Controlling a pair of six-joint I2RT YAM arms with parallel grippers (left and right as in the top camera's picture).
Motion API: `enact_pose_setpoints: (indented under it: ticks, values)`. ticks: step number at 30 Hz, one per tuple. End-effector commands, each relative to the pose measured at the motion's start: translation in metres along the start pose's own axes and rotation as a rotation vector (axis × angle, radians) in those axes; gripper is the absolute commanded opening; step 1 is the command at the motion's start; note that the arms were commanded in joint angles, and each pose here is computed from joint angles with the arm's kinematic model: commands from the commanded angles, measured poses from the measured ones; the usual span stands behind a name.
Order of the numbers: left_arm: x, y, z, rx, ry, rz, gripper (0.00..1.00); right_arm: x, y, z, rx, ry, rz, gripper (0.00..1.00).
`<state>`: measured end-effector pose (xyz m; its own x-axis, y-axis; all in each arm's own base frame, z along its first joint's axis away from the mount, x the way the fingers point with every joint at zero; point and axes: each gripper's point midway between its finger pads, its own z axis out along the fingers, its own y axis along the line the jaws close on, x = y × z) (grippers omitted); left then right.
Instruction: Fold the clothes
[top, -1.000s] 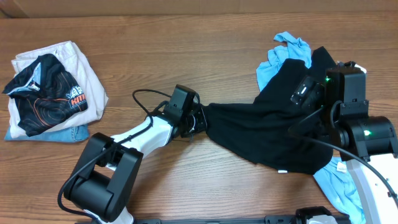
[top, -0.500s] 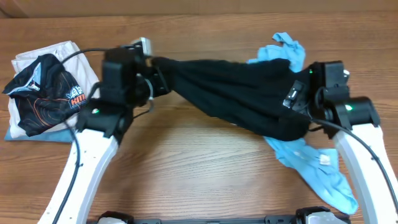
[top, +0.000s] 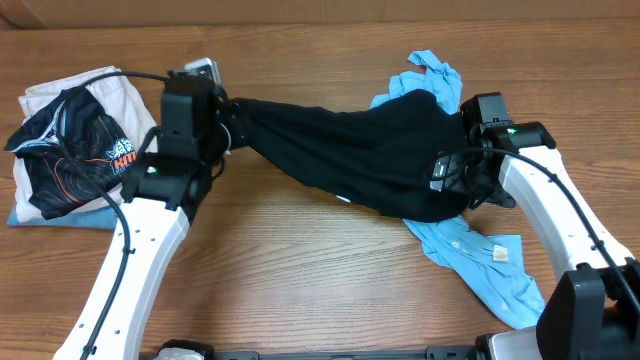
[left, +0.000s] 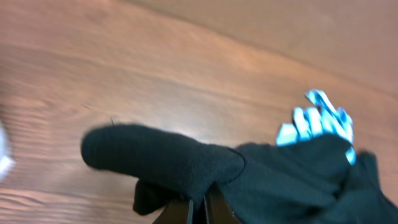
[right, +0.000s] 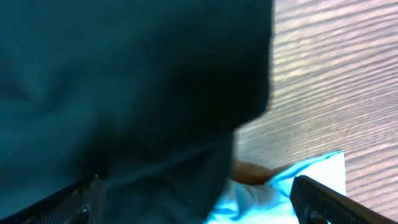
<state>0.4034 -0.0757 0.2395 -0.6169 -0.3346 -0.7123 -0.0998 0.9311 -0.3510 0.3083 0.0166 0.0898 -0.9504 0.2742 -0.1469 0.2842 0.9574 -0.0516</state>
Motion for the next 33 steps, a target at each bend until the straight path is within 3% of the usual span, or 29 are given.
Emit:
enact_pose_setpoints:
  ticks: [1,6,13,15,21,22,25,26,28,30,31,33]
  values:
    - [-0.066,0.030,-0.027,-0.152,-0.203,-0.001,0.04,0.009,0.004,0.004,-0.030,0.050,-0.096,1.00]
    - [-0.075,0.050,-0.031,-0.203,-0.227,-0.029,0.04,0.030,0.026,0.004,-0.180,0.132,-0.241,1.00]
    - [-0.075,0.050,-0.031,-0.203,-0.226,-0.029,0.04,0.055,0.039,0.032,-0.280,0.173,-0.270,0.94]
    - [-0.075,0.050,-0.031,-0.203,-0.224,-0.029,0.05,0.061,0.054,0.039,-0.374,0.164,-0.304,0.88]
    - [-0.067,0.053,-0.030,-0.217,-0.190,-0.026,0.09,0.057,0.066,0.057,-0.408,0.083,-0.339,0.84]
    - [-0.066,0.053,-0.030,-0.219,-0.187,-0.026,0.09,0.057,0.068,0.058,-0.411,0.076,-0.344,0.79]
    - [-0.065,0.053,-0.030,-0.220,-0.184,-0.026,0.13,0.054,0.072,0.059,-0.418,0.054,-0.355,0.17]
    - [-0.065,0.053,-0.030,-0.220,-0.184,-0.026,0.15,0.051,0.074,0.059,-0.420,0.042,-0.355,0.04]
    - [-0.064,0.054,-0.030,-0.221,-0.181,-0.026,0.15,0.040,0.072,0.059,-0.401,0.002,-0.339,0.04]
    - [-0.064,0.054,-0.030,-0.223,-0.178,-0.025,0.15,0.014,0.050,0.059,-0.264,-0.059,-0.229,0.04]
    - [-0.063,0.054,-0.030,-0.224,-0.176,-0.014,0.16,-0.016,0.018,0.050,-0.116,-0.128,-0.089,0.04]
    - [-0.064,0.054,-0.030,-0.226,-0.175,0.000,0.16,-0.045,-0.017,0.032,0.000,-0.190,0.050,0.04]
